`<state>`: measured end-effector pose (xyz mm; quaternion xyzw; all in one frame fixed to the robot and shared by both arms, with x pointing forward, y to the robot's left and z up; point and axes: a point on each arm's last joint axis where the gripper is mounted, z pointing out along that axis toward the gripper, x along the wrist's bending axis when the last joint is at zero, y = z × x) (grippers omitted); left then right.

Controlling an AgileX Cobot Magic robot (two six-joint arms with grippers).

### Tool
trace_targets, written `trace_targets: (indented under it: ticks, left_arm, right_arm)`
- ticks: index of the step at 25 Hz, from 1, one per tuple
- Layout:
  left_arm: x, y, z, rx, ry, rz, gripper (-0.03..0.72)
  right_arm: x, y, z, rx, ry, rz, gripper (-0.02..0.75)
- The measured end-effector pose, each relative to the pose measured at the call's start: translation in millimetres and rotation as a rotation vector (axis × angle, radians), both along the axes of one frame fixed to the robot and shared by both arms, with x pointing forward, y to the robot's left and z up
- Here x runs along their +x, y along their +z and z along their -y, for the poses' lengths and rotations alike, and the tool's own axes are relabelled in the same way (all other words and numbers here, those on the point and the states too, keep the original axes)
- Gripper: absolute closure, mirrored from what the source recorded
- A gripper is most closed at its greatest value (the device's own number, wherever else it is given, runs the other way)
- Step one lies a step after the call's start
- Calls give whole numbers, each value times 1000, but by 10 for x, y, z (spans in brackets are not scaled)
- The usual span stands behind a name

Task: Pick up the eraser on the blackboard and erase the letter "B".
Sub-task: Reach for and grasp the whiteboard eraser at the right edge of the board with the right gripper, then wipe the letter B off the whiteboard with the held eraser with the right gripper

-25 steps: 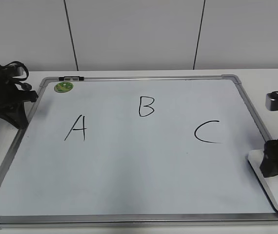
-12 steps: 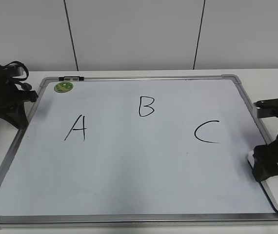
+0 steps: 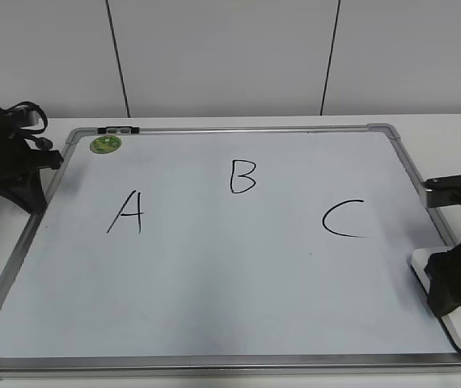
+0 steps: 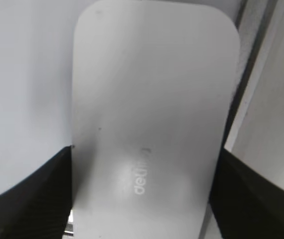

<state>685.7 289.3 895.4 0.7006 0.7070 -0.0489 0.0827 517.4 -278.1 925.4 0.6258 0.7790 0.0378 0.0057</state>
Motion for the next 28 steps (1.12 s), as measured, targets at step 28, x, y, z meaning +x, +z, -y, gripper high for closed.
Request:
trace_targets:
  ticks: [28]
  left_arm:
    - [0,0,0,0,0,0,650]
  right_arm:
    - [135,207,3,-22,-13,-76,207]
